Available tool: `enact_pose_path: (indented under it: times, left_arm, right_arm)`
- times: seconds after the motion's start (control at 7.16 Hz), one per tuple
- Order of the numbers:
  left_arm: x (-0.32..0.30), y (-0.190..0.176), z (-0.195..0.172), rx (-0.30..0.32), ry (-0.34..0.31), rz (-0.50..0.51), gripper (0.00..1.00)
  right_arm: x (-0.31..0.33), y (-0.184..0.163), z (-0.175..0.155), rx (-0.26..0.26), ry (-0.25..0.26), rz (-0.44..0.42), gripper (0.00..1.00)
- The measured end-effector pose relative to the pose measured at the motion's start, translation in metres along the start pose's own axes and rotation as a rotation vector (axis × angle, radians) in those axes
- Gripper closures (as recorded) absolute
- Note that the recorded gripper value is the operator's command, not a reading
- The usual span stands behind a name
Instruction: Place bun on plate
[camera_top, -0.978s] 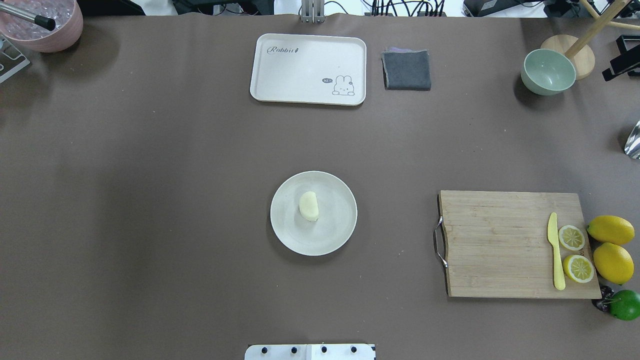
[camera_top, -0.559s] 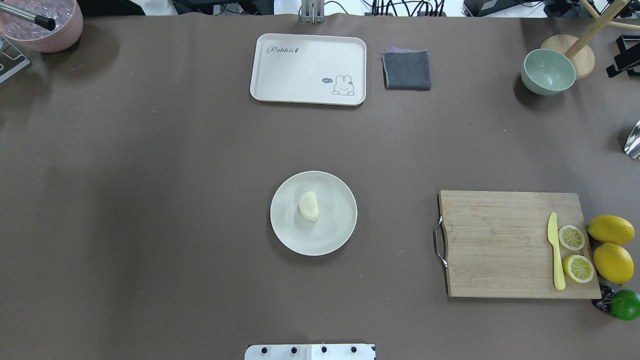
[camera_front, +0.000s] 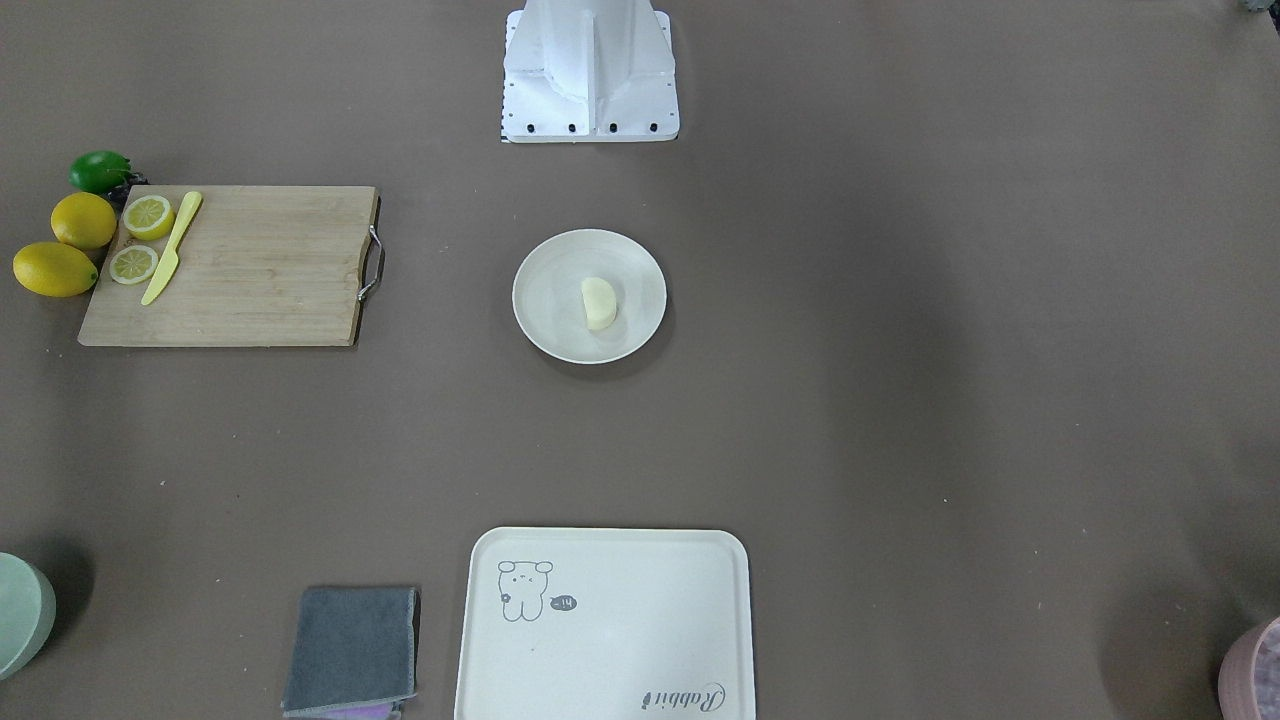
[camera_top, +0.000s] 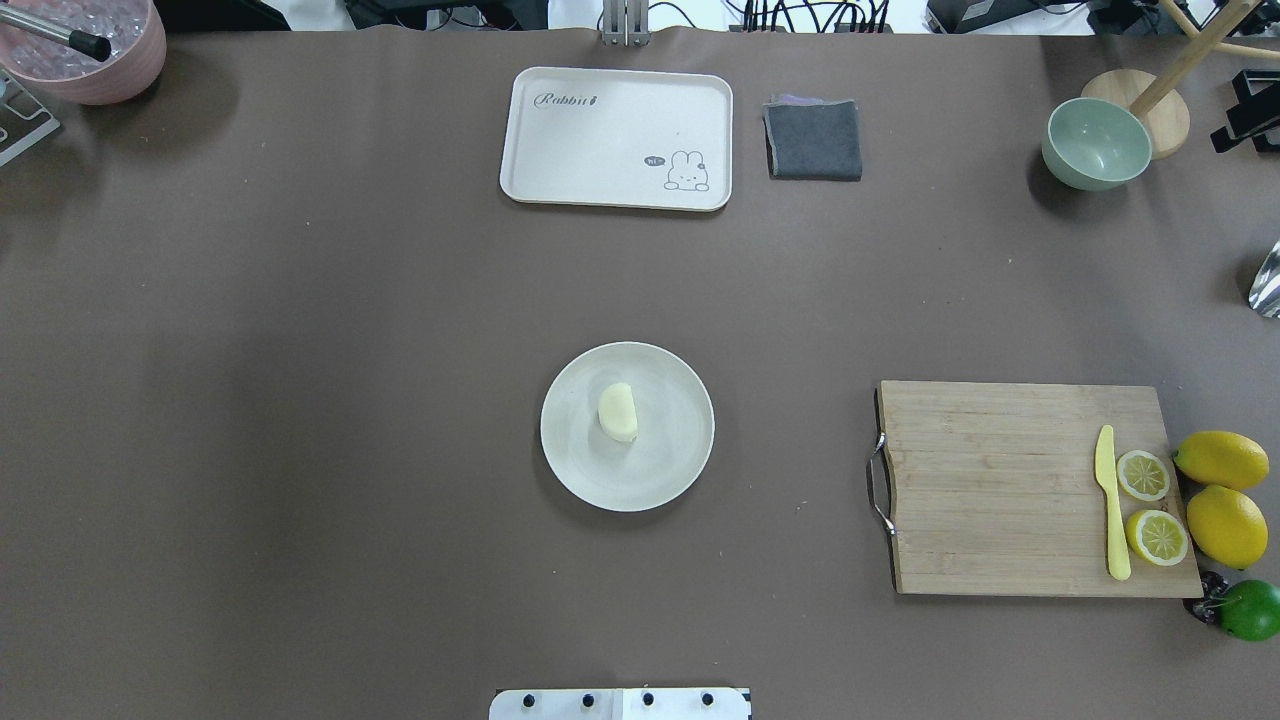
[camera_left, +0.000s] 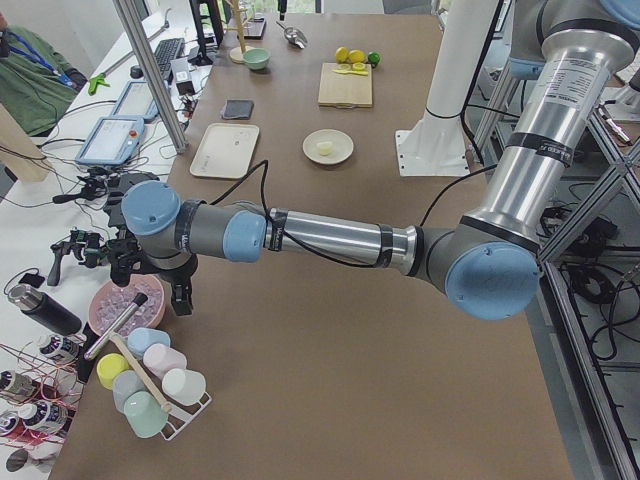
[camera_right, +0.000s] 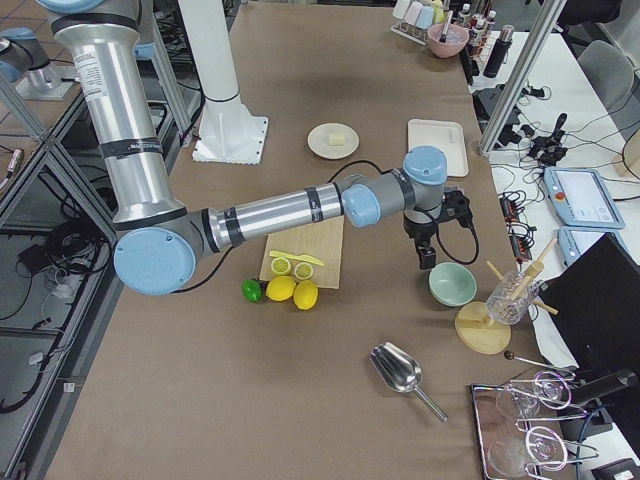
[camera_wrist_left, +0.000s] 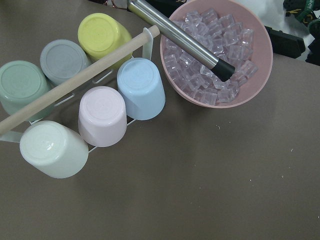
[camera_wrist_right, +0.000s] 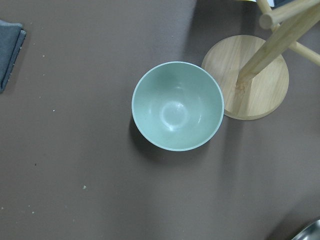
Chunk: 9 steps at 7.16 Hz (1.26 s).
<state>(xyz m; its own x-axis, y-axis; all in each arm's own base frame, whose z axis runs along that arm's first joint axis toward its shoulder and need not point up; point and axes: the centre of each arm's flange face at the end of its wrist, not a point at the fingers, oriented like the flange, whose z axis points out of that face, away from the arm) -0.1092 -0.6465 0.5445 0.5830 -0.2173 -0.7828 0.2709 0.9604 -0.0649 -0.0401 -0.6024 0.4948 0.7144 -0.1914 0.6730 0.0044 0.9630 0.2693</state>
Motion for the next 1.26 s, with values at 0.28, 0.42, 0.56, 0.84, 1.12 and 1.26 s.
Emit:
enact_pose_path:
  times: [0.28,0.42,0.56,0.84,1.12,1.26]
  left_arm:
    - [-0.001,0.001,0.002,-0.003,-0.002,0.0,0.02]
    - [-0.005,0.002,0.007,-0.008,-0.012,-0.004,0.02]
    - [-0.009,0.0,0.011,-0.003,-0.043,-0.005,0.02]
    - [-0.01,-0.003,0.012,0.012,-0.09,0.002,0.02]
    - [-0.01,-0.004,0.012,0.015,-0.097,0.004,0.02]
    - [-0.009,-0.004,0.012,0.016,-0.097,0.005,0.02]
  right_arm:
    - [0.007,-0.001,-0.003,0.005,0.008,0.015,0.0]
    - [0.013,-0.001,-0.008,0.013,0.012,0.026,0.0]
    - [0.019,-0.002,-0.014,0.023,0.016,0.034,0.0]
    - [0.025,-0.002,-0.021,0.035,0.018,0.041,0.0]
    - [0.027,-0.001,-0.022,0.037,0.017,0.042,0.0]
    - [0.027,0.0,-0.022,0.037,0.017,0.042,0.0]
